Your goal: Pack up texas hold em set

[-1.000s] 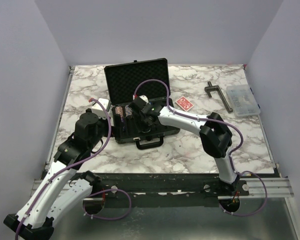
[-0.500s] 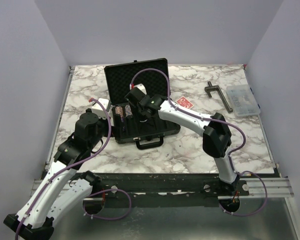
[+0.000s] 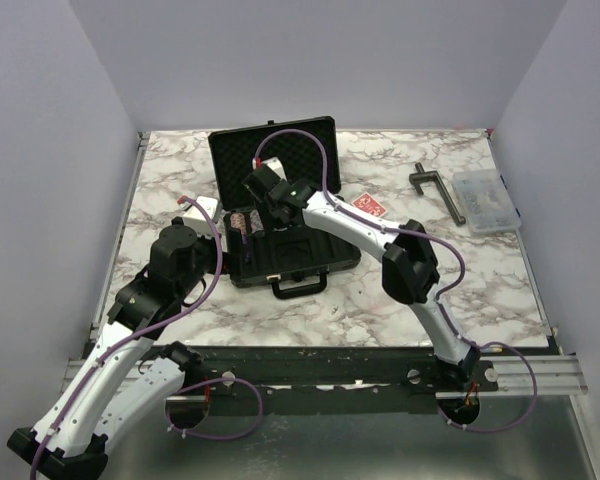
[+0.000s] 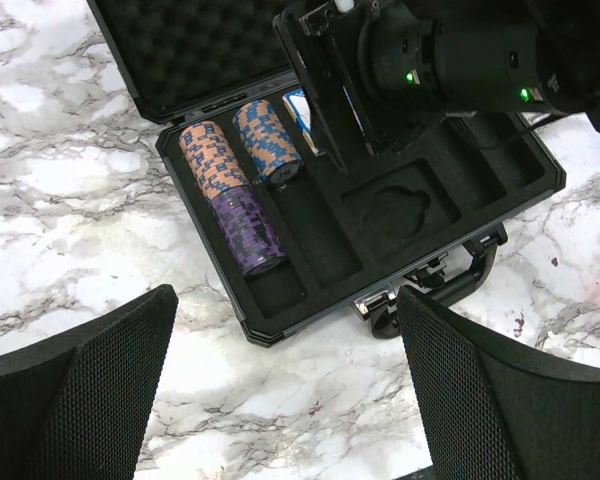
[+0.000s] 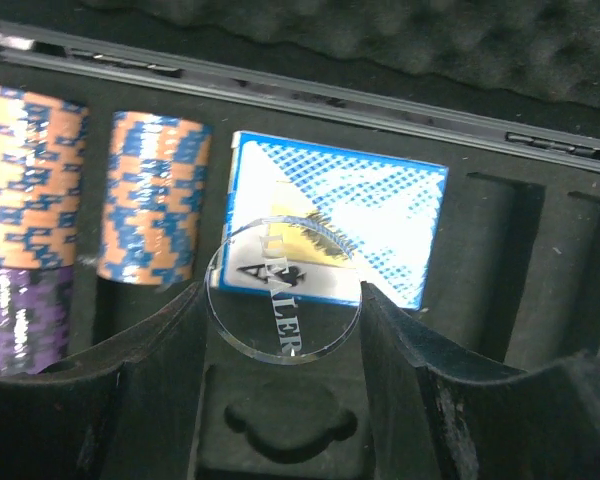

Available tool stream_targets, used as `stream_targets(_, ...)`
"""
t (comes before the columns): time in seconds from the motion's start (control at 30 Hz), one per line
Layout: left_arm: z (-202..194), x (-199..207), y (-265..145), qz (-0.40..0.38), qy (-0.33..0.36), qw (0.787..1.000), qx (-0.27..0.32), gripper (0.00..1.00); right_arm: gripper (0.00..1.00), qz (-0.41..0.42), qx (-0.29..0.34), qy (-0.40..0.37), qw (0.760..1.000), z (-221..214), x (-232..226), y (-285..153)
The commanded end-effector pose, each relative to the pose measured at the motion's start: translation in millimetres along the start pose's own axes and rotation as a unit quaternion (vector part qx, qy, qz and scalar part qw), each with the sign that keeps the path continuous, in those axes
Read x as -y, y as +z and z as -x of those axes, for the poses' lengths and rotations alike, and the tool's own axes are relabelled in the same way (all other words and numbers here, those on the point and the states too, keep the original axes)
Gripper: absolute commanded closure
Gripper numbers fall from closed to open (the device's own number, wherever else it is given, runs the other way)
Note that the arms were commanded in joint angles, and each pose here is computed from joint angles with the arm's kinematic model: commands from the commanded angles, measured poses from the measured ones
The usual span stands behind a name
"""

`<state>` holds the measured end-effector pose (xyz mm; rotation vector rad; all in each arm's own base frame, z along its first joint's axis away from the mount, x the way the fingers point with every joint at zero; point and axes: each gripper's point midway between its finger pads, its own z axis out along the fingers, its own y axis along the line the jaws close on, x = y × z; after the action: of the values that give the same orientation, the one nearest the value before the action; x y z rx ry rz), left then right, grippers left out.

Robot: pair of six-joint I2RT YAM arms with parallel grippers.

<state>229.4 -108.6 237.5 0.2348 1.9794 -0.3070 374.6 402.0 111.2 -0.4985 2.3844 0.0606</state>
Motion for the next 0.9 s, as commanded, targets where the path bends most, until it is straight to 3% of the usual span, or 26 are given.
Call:
stream_targets(0.0, 0, -4, 1, 0.009, 0.003, 1.0, 0.005, 0.09, 0.58, -0.01, 0.0, 0.006, 1.0, 8, 14, 10)
stream_targets(0.57, -1, -4, 1, 0.009, 0.003, 1.0, 0.003, 0.09, 0.55, 0.003, -0.007, 0.023, 1.0, 7, 23, 28)
stream_targets(0.73, -1, -4, 1, 0.009, 0.003, 1.0, 0.003, 0.09, 0.43, 0.004, -0.011, 0.025, 1.0, 4, 22, 32)
stream_targets(0.87, 0, -4, 1, 0.009, 0.003, 1.0, 0.004, 0.09, 0.29, 0.001, -0.012, 0.026, 1.0, 3, 23, 33)
